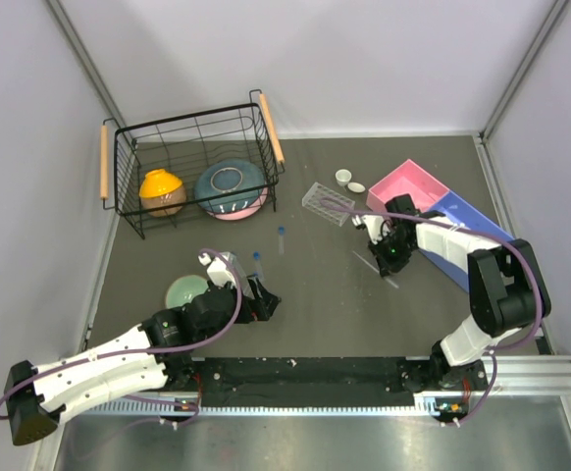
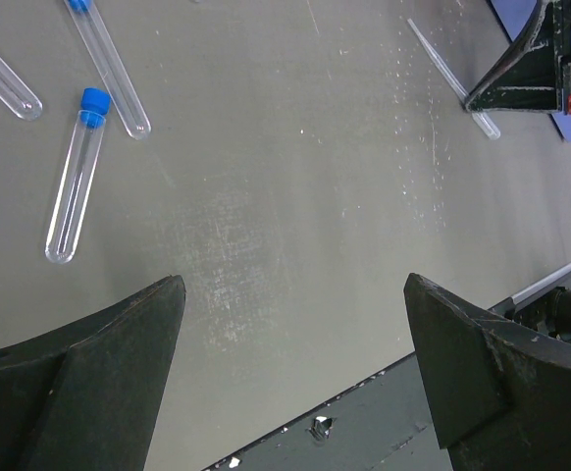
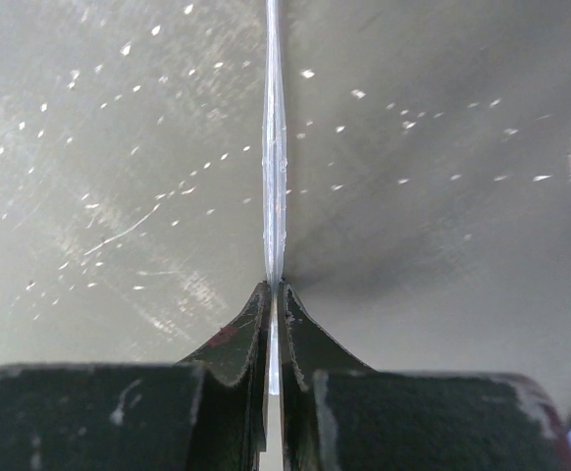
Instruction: Organize the chemistry lab equipment
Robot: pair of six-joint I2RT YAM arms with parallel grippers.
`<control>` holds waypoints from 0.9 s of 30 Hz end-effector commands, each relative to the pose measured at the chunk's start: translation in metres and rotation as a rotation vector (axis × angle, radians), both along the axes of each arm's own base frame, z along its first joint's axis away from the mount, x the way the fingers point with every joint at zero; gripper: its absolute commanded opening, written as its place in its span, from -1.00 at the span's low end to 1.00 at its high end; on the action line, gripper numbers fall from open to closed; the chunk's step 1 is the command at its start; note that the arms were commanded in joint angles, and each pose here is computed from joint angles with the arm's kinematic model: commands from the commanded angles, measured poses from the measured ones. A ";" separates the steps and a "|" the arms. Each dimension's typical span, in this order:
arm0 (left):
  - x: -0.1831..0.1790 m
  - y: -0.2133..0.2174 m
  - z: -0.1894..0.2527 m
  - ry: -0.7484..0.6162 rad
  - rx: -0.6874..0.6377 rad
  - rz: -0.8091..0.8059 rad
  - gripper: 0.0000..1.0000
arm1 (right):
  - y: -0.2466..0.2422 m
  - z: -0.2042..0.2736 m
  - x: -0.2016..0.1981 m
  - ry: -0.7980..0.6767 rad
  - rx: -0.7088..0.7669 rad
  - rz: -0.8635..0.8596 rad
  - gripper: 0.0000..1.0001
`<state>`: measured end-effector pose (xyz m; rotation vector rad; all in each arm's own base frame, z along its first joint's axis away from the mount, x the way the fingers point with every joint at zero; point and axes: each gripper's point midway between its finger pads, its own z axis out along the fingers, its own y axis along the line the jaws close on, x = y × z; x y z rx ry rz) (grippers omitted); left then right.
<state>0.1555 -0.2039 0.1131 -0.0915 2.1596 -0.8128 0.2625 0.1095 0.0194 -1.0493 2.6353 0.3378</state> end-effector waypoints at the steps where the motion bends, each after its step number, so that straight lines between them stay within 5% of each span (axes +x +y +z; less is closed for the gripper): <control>1: 0.005 0.000 0.006 -0.021 -0.020 0.020 0.98 | 0.013 0.035 0.006 -0.031 0.085 0.045 -1.00; 18: 0.005 0.003 0.005 -0.020 -0.014 0.029 0.98 | -0.002 0.189 0.093 -0.310 0.393 -0.140 -1.00; 27: 0.005 0.003 0.004 -0.019 -0.011 0.030 0.98 | -0.051 0.193 0.145 -0.301 0.480 -0.404 -1.00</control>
